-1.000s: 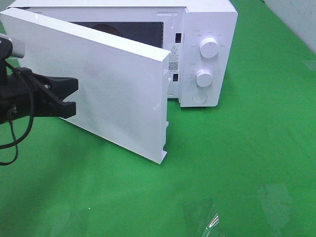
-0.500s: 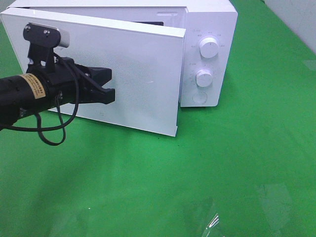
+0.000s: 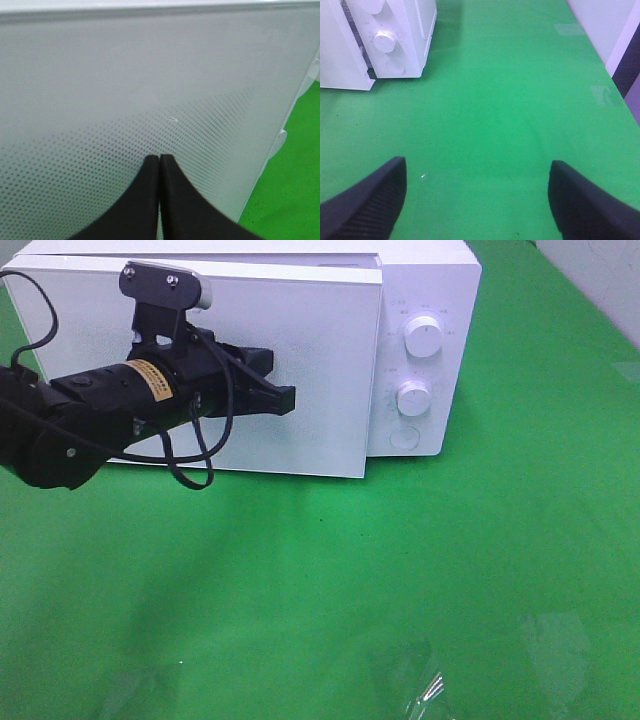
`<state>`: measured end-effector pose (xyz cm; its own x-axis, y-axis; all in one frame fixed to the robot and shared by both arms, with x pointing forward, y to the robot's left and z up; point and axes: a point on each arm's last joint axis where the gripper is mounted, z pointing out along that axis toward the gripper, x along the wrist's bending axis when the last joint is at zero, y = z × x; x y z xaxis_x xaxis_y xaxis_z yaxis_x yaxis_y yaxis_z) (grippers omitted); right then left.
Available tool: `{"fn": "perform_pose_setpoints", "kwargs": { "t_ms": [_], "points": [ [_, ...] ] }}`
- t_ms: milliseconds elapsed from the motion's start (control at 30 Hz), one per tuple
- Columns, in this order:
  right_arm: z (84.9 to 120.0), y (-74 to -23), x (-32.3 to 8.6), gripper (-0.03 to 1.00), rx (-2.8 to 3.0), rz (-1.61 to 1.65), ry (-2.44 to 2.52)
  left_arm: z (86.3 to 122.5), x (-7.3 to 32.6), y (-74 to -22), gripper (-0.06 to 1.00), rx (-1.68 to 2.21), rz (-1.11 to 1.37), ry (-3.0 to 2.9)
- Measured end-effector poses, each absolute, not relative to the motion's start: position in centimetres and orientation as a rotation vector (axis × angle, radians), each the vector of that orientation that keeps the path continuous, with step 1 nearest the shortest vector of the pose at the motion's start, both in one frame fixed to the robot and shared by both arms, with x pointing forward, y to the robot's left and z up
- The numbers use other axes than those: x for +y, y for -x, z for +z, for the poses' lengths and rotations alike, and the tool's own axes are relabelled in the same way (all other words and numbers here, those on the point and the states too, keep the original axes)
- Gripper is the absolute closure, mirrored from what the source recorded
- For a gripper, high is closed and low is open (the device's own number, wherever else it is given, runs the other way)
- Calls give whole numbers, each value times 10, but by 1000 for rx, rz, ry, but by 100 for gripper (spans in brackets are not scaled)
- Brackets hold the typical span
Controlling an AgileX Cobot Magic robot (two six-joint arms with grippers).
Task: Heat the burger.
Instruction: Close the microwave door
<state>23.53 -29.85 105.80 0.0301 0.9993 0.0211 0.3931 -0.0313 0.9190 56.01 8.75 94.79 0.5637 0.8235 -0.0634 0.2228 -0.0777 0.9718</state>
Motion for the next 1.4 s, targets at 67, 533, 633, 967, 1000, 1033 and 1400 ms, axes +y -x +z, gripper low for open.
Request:
{"fn": "perform_pose_setpoints", "kwargs": {
  "t_ms": [67,533,633,967,1000,1033,1400],
  "points": [
    [1058,-235,-299,20,1468,991,-1534,948,84,-564,94,903,631,-1609],
    [1058,-235,-299,20,1468,991,-1534,941,59,-586,94,908,638,-1657],
    [1058,-235,-299,20,1468,991,-1534,940,55,-592,94,914,656,-1657],
    [1058,-235,-299,20,1468,991,-1534,941,51,-590,94,977,618,-1710],
    [1058,-235,-299,20,1468,991,-1534,942,50,-587,94,1008,597,-1718],
    [1058,-235,-299,20,1468,991,-1534,942,50,-587,94,1008,597,-1718],
    [1058,-235,-299,20,1467,992,-1535,947,47,-526,26,1030,428,-1968]
  ]
}}
